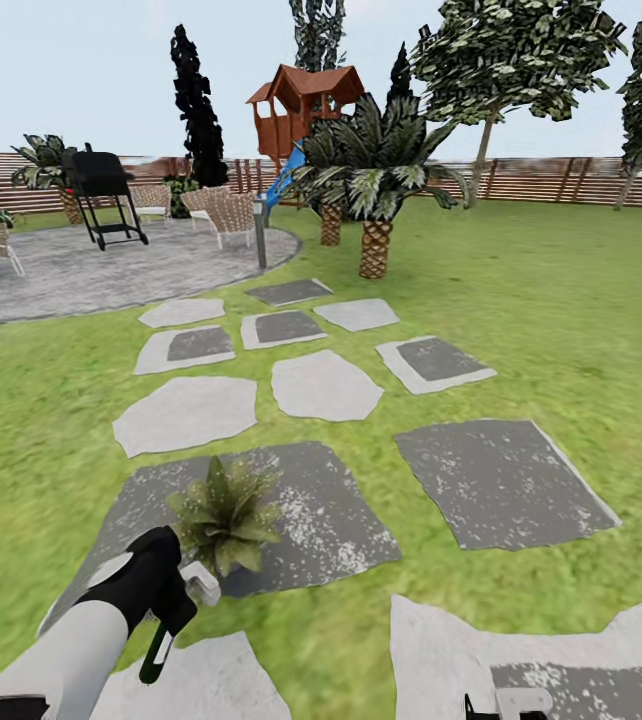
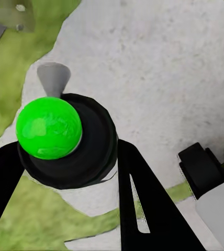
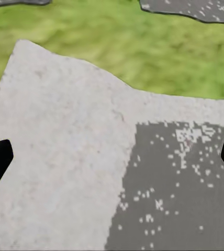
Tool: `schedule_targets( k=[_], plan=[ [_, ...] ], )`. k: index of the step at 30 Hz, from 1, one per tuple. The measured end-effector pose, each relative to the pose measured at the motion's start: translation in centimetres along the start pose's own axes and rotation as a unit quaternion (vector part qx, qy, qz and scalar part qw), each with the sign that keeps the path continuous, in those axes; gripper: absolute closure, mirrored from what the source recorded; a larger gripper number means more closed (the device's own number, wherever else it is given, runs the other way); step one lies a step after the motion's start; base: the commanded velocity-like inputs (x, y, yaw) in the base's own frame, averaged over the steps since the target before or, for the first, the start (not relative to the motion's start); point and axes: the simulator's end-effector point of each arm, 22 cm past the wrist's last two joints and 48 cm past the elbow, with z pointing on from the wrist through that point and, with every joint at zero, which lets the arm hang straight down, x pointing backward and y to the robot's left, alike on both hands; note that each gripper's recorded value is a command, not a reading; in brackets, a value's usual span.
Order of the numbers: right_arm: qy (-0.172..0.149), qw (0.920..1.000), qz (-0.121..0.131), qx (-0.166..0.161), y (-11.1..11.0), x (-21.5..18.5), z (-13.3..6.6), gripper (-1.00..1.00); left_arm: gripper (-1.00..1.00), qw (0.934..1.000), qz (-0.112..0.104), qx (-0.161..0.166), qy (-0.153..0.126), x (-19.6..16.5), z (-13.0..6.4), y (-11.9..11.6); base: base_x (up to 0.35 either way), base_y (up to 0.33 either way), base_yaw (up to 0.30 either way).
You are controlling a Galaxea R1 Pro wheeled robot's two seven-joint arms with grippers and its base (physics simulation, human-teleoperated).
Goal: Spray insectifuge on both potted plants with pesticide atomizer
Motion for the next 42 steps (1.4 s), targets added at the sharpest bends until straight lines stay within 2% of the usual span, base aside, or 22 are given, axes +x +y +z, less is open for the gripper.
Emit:
schedule_targets(
  k=[6,18,23,32,42],
  plan=[
    [0.000,1.0000,0.000,-0.001,0.04,0.04,-0.01,-1.00,1.00,1.0000,-0.002,0.000,0.000,0.11,0.02,0.10,0.191,-0.161,0.173],
    [0.001,1.0000,0.000,-0.001,0.06,0.07,0.00,-1.00,1.00,1.0000,-0.002,-0.001,0.004,0.47,0.24,0.12,0.017,-0.006,0.274],
    [0.001,1.0000,0.000,-0.001,0.05,0.05,-0.02,-1.00,1.00,1.0000,-0.003,0.000,0.003,0.45,0.21,0.09,0.224,-0.083,0.163],
    [0.001,1.0000,0.000,-0.001,0.06,0.11,-0.02,-1.00,1.00,1.0000,-0.002,0.000,0.003,0.40,0.24,0.04,0.183,-0.204,0.021],
    [0.002,1.0000,0.000,-0.001,0.07,0.15,-0.02,-1.00,1.00,1.0000,-0.002,0.000,0.003,0.41,0.24,0.05,-0.005,-0.270,0.261]
  ],
)
